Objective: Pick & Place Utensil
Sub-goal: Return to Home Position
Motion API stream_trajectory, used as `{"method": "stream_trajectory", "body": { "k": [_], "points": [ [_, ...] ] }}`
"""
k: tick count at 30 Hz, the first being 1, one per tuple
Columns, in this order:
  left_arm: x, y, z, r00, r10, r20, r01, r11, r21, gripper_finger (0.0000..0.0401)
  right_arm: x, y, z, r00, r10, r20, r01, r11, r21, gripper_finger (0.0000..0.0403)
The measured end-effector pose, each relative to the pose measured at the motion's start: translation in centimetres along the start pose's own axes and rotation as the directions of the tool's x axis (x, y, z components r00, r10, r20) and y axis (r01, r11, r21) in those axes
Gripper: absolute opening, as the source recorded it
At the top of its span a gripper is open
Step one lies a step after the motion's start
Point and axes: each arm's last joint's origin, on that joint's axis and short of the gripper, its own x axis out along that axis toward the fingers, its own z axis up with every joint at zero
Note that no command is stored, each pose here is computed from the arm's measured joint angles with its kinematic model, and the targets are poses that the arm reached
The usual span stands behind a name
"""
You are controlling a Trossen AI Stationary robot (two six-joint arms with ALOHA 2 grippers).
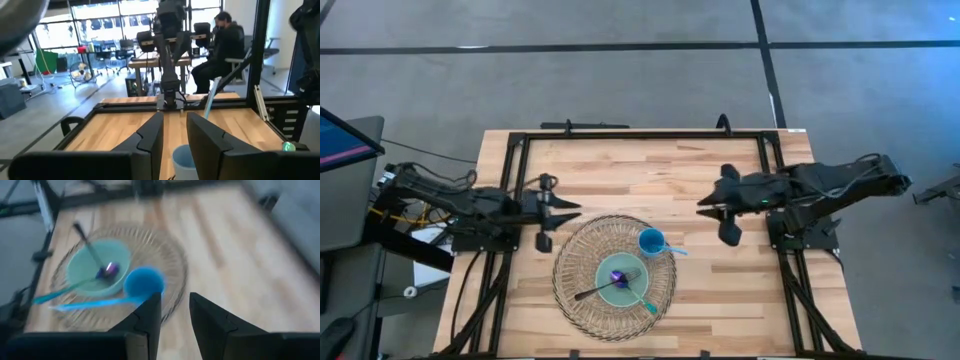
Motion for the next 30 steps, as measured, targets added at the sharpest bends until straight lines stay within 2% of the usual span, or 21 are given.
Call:
{"method": "stream_trajectory", "body": {
  "k": [2, 5, 9, 13, 16, 21, 24, 27, 30],
  "points": [
    [-1.4, 0.4, -1.2, 1.000, 0.002, 0.021, -0.002, 1.000, -0.008, 0.0086, -0.5, -0.1, -1.0, 0.996, -0.012, 0.091, 0.016, 0.999, -0.041, 0.0095],
    [-2.9, 0.8, -3.7, 0.999, 0.004, 0.033, -0.004, 1.000, -0.012, 0.0086, -0.4, -0.4, -3.2, 0.980, 0.032, 0.198, -0.016, 0.997, -0.081, 0.0095],
    [-4.1, 0.9, -7.0, 0.999, 0.026, 0.036, -0.026, 1.000, 0.017, 0.0086, -0.1, -1.3, -6.7, 0.951, 0.065, 0.302, -0.041, 0.996, -0.084, 0.0095],
    [-4.7, 1.5, -8.4, 0.988, 0.148, 0.054, -0.150, 0.988, 0.037, 0.0086, -0.6, -2.7, -9.7, 0.914, 0.065, 0.400, -0.050, 0.998, -0.046, 0.0095],
    [-4.8, 1.6, -8.6, 0.982, 0.179, 0.053, -0.183, 0.980, 0.082, 0.0086, -1.1, -3.5, -11.7, 0.877, 0.073, 0.475, -0.069, 0.997, -0.027, 0.0095],
    [-4.8, 1.3, -9.5, 0.992, 0.124, -0.021, -0.119, 0.983, 0.143, 0.0085, -1.2, -4.1, -14.8, 0.834, 0.178, 0.522, -0.170, 0.983, -0.064, 0.0095],
    [-4.8, 1.2, -10.0, 0.990, 0.118, -0.073, -0.105, 0.981, 0.161, 0.0081, -1.3, -4.2, -15.9, 0.784, 0.248, 0.569, -0.237, 0.967, -0.095, 0.0095],
    [-4.8, 1.2, -10.1, 0.991, 0.105, -0.081, -0.092, 0.985, 0.146, 0.0076, -1.2, -4.4, -17.0, 0.765, 0.265, 0.587, -0.259, 0.961, -0.096, 0.0095],
    [-4.8, 1.0, -10.3, 0.994, 0.036, -0.098, -0.023, 0.991, 0.130, 0.0068, -0.8, -4.6, -18.1, 0.753, 0.266, 0.603, -0.243, 0.962, -0.121, 0.0095]
  ]
}}
